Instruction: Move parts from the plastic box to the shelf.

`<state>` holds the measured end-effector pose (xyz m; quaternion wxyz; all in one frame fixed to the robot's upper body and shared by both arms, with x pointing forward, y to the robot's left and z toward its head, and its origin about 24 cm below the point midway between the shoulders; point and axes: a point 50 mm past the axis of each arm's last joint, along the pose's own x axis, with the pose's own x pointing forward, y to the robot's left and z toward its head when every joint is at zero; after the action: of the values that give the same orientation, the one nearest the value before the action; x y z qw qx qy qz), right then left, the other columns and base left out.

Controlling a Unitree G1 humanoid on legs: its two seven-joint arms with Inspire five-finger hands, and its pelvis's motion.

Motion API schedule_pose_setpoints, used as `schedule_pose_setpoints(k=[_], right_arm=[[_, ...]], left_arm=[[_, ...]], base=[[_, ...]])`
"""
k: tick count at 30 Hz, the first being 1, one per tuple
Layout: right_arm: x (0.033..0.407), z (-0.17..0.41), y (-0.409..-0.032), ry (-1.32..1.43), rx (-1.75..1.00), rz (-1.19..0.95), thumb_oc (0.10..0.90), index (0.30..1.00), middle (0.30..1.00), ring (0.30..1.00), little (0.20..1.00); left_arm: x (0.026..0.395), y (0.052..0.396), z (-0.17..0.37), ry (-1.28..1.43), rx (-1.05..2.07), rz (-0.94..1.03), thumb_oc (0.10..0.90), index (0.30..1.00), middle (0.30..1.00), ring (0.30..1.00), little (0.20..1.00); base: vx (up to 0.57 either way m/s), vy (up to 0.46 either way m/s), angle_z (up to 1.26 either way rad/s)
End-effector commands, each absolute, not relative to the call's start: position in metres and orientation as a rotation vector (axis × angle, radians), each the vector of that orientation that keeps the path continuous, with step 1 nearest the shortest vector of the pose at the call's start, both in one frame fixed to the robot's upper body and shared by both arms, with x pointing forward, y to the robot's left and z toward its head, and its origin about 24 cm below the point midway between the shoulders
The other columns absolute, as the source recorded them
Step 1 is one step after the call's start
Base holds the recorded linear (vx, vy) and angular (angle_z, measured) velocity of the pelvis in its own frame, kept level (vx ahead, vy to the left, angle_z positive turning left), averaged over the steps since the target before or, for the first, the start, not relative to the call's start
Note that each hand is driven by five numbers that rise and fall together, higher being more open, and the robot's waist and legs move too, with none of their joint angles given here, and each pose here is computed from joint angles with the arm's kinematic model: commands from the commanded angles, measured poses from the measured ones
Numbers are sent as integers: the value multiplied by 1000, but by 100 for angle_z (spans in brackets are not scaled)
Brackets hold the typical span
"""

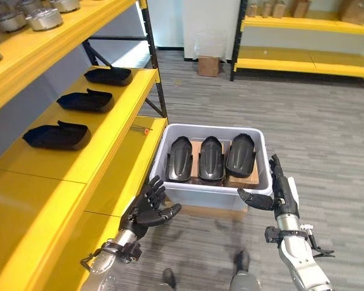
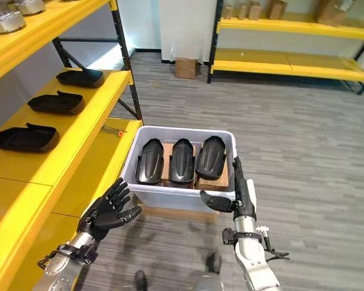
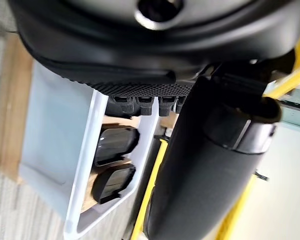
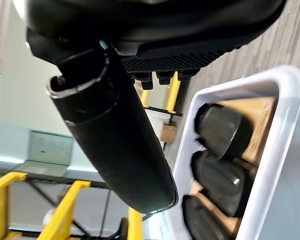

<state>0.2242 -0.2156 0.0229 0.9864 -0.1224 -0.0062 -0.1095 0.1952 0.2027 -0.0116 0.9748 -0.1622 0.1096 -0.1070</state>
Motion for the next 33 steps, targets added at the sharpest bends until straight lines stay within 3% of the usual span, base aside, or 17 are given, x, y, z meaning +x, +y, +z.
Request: schedule_pose_setpoints(k=[1, 18, 33], right_arm=[[238, 78, -218, -285, -218, -233, 900, 1000, 1000, 1000, 1000], [240, 75, -227, -274, -292, -162, 900, 1000, 1000, 1000, 1000], [225, 70, -236, -254, -284, -200, 900, 1000, 1000, 1000, 1000]], left_arm=[[222, 209, 58, -130, -287, -277, 900, 1000, 1000, 1000, 1000], [218, 215, 33, -44, -433, -40, 900, 1000, 1000, 1000, 1000], [200, 242, 24, -62, -408, 47, 900, 1000, 1000, 1000, 1000]], base=[[135, -61, -7], [272, -215, -15], [226, 239, -22]])
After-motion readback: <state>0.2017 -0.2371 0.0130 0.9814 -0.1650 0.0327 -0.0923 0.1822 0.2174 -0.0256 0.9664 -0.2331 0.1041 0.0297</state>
